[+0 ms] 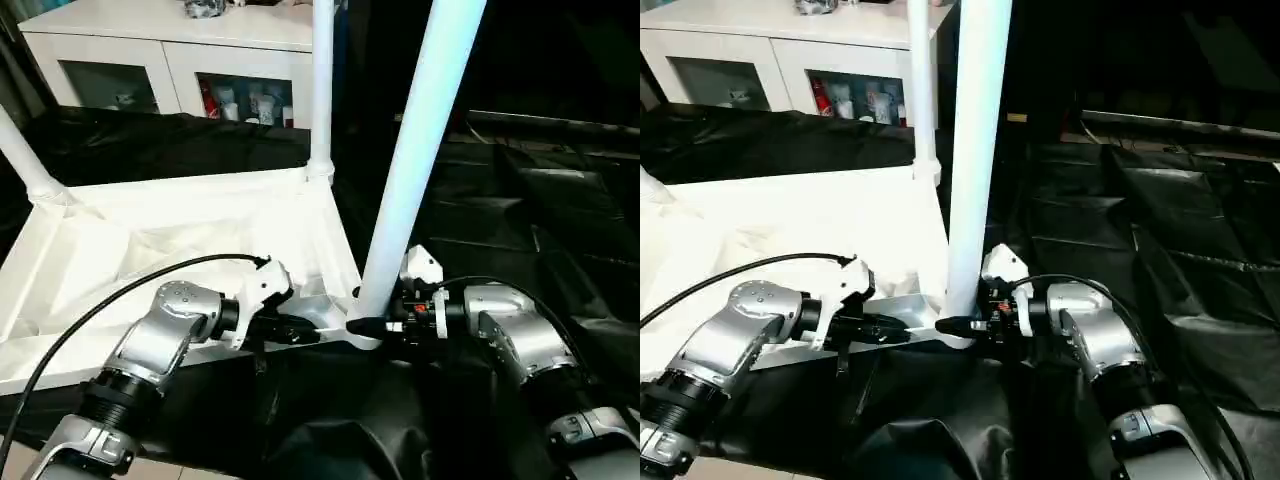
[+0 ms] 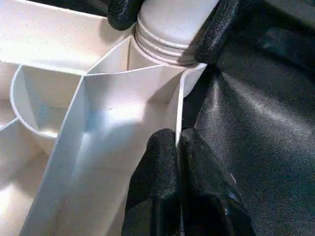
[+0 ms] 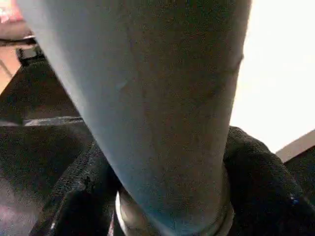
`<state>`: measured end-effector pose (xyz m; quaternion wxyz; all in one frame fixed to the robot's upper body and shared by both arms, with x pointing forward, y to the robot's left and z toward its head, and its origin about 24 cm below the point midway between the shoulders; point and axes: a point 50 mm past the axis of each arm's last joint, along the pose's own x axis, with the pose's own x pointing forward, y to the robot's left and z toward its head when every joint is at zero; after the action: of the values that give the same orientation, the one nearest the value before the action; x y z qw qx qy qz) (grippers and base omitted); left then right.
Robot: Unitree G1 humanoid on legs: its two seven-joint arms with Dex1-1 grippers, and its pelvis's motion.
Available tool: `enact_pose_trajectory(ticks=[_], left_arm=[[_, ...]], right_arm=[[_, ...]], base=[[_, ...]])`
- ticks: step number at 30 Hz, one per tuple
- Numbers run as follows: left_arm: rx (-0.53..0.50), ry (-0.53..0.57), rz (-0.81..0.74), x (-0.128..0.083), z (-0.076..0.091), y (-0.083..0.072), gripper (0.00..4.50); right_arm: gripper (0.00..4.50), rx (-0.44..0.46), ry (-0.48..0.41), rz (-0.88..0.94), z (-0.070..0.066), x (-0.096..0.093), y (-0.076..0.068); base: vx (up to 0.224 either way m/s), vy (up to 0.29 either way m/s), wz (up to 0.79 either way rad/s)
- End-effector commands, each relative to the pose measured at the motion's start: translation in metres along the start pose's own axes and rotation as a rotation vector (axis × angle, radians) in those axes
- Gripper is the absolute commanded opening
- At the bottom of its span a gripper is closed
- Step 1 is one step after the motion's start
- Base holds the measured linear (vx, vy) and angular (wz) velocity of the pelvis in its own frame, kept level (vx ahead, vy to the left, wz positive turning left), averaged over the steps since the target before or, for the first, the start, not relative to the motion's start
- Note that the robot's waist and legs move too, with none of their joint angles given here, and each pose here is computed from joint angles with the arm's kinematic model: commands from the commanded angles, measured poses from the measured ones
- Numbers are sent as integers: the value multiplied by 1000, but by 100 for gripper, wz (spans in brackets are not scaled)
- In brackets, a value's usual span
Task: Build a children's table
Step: Rotate leg to tighten
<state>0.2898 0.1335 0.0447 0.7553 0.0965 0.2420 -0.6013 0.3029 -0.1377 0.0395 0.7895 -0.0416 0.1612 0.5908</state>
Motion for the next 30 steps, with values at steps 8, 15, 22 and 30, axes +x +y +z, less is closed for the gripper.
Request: enact_pose_trajectory(ticks=[8, 15, 22, 30], left_arm=[[-159, -5, 387, 51, 9, 22, 0], [-119, -36, 415, 73, 28, 20, 0], [-52, -24, 290, 62, 20, 16, 0], [14, -21, 93, 29, 7, 9, 0]], right_arm=[[261, 250, 66, -427, -26, 54, 1], [261, 242, 26, -542, -9, 71, -8], [336, 235, -126, -408, 14, 62, -12], [413, 64, -33, -155, 12, 18, -12]], base=[[-16, 3, 0], [-50, 42, -7], [7, 13, -6], [12, 5, -3]])
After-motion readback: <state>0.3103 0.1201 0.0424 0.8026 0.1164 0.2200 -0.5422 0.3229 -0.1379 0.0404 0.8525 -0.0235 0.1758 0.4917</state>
